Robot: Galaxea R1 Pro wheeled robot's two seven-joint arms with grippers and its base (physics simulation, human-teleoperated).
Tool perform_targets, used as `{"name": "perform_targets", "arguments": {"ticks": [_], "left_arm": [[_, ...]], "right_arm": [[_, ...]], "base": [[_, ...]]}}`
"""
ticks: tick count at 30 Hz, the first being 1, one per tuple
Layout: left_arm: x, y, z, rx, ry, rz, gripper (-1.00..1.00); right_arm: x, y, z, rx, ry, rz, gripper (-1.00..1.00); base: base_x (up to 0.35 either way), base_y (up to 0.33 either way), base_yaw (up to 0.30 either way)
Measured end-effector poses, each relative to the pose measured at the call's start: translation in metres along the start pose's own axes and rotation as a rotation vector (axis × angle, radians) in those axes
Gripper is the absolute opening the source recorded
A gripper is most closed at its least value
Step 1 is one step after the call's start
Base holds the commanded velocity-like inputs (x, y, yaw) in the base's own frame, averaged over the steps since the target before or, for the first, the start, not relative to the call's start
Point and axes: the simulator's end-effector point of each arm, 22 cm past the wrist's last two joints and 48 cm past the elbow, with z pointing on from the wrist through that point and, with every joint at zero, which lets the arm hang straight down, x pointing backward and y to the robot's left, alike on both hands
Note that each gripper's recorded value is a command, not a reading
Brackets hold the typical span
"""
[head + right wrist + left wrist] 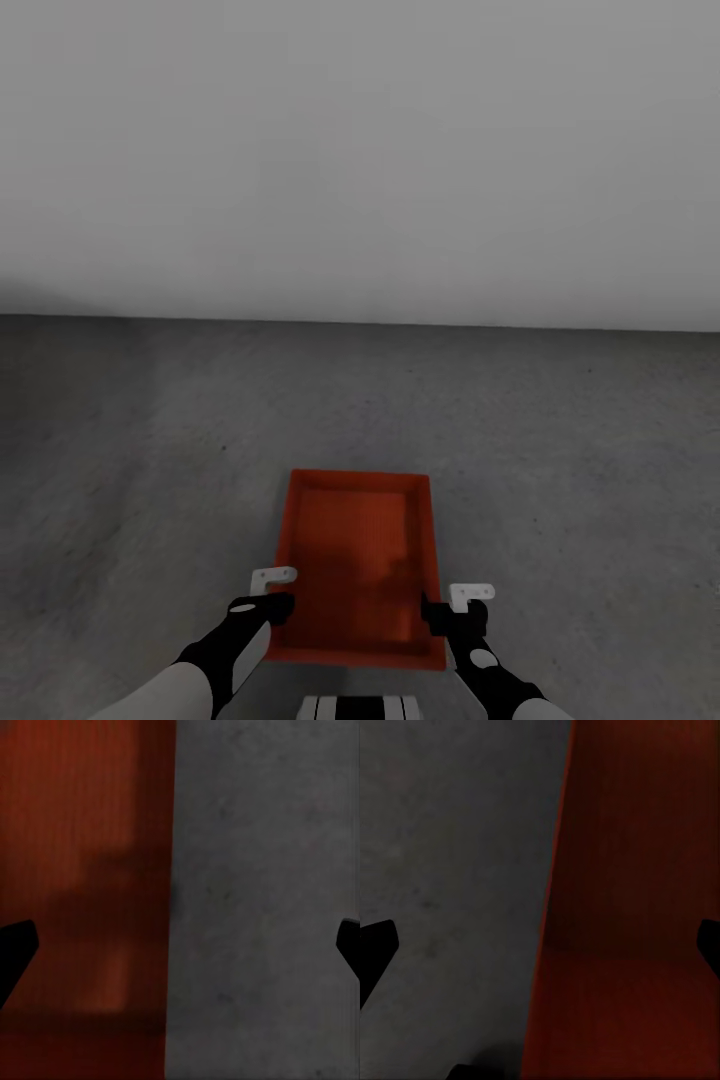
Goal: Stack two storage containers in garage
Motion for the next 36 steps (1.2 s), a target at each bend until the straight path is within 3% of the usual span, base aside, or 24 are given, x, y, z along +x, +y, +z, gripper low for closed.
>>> {"name": "perform_targets", "arguments": {"ticks": [36], "left_arm": [[-0.024,0.005,-0.068,0.0,0.002,0.0,1.0]], "right_arm": [[-0.043,-0.002,-0.058,0.0,0.001,0.0,1.0]], "base": [[0.0,0.0,0.0]]}}
